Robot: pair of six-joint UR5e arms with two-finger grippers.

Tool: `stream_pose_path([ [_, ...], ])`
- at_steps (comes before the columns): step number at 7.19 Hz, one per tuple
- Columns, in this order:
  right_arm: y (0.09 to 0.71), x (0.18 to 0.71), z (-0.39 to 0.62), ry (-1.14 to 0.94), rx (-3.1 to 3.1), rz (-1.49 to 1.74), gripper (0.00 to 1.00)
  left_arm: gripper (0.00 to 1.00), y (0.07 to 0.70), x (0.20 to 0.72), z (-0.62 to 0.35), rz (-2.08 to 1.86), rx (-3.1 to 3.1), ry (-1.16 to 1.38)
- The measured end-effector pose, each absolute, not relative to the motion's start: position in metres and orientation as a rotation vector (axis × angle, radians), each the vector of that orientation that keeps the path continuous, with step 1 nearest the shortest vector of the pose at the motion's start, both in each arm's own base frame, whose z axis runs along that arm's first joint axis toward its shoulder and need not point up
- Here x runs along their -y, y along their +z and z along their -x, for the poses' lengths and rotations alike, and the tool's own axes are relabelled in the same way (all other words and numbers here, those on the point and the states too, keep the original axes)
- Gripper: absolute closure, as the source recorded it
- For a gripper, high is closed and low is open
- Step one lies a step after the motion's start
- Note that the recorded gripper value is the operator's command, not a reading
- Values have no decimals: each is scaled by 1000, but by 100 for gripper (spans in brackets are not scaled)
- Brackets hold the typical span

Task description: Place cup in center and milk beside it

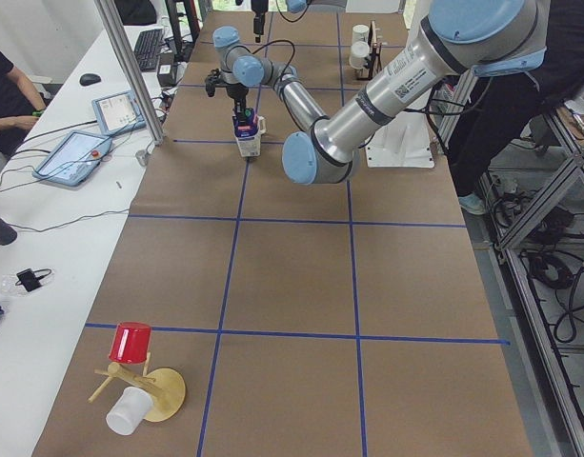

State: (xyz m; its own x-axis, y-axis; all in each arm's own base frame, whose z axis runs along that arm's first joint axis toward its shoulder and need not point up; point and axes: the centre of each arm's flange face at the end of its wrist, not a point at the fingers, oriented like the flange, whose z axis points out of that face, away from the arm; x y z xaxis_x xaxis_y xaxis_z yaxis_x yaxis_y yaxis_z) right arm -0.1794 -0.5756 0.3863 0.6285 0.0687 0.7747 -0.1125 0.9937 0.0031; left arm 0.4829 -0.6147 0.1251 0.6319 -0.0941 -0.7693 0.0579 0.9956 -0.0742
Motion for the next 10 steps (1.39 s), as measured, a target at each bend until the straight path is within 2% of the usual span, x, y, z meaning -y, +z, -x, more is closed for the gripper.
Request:
stream_pose_path([
  [2,387,575,179,105,883,-54,0,2,117,611,-480,28,-897,-110],
  [5,411,576,184,108,825,-51,0,2,105,598,-371,-45,-903,-139],
  [7,463,578,169,67,693,-84,0,2,190,569,-247,-120,-860,-77],
  [10,528,589,59,29,714,-74,0,2,391,566,-33,-158,-825,150],
])
